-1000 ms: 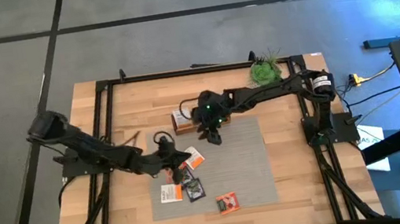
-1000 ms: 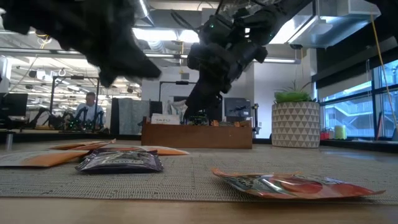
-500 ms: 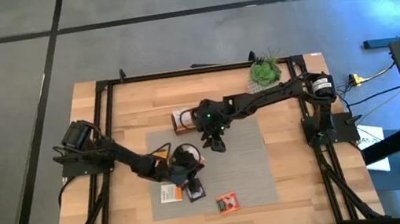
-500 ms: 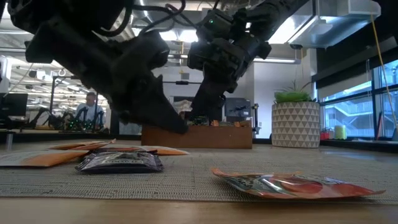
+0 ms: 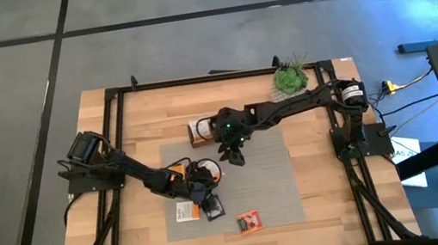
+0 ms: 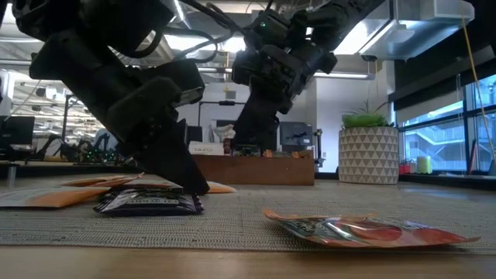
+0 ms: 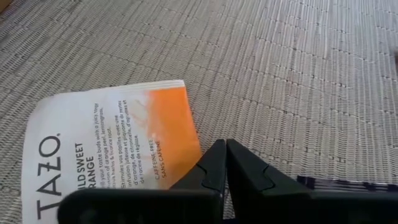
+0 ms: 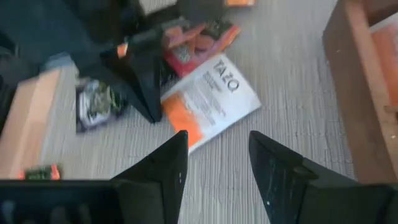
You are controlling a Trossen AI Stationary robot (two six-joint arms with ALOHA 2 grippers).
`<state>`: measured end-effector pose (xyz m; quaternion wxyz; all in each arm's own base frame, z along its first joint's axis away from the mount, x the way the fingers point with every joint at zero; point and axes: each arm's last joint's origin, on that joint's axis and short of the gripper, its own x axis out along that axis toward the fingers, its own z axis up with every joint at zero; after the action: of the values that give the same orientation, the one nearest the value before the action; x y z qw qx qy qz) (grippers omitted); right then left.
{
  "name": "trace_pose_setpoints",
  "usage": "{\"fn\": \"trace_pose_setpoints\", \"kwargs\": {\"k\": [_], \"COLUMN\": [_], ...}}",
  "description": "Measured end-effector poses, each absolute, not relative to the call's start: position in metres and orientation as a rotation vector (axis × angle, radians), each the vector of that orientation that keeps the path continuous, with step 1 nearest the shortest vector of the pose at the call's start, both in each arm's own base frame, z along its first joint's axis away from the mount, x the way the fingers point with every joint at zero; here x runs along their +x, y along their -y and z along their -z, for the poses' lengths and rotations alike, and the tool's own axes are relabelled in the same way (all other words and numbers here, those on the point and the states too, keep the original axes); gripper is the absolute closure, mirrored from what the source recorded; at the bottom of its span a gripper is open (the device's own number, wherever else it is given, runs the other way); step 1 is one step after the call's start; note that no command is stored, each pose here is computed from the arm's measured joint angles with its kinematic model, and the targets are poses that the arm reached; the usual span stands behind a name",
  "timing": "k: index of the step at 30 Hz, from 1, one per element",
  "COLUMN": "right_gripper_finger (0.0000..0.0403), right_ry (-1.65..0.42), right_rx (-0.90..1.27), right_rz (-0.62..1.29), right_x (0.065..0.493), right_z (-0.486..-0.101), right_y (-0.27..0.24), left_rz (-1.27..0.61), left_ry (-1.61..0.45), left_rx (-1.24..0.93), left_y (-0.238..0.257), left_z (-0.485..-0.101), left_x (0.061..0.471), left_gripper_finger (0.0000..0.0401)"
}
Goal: Pick & Place Tea
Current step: Put the white tea bag into the left section of the wooden organizer
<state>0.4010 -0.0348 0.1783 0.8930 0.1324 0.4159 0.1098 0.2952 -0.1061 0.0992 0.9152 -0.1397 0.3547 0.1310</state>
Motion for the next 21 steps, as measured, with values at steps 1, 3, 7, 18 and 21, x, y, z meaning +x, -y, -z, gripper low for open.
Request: {"fn": "trace_pose_setpoints", "kwargs": {"k": [1,3,7,18,21], "right_gripper_finger": [0.0231,0.0231,0.0231,0.0231,0.0231], "right_ry": [-0.849,-0.832,-0.839,-0.847,-0.848], "right_rx": [0.293,0.329,0.365,0.358,0.358], "right_rz": [-0.219,-0.203,-0.148,-0.124,-0.124], "right_x": [0.402,0.404,0.404,0.403,0.403], "right_z": [-0.179,-0.181,-0.181,-0.180,-0.180], "right_y": [0.035,0.035,0.036,0.040,0.040], "left_rz": [-0.272,-0.274,-0.267,-0.293,-0.337], "left_ry": [-0.735,-0.744,-0.709,-0.702,-0.744], "left_rx": [-0.284,-0.280,-0.291,-0.252,-0.250], "left_y": [0.106,0.106,0.106,0.104,0.101], "left_z": [-0.099,-0.099,-0.102,-0.116,-0.112], "left_x": [0.295,0.294,0.295,0.290,0.286], "left_gripper_finger": [0.0392,0.0393,0.0390,0.0390,0.0388]}}
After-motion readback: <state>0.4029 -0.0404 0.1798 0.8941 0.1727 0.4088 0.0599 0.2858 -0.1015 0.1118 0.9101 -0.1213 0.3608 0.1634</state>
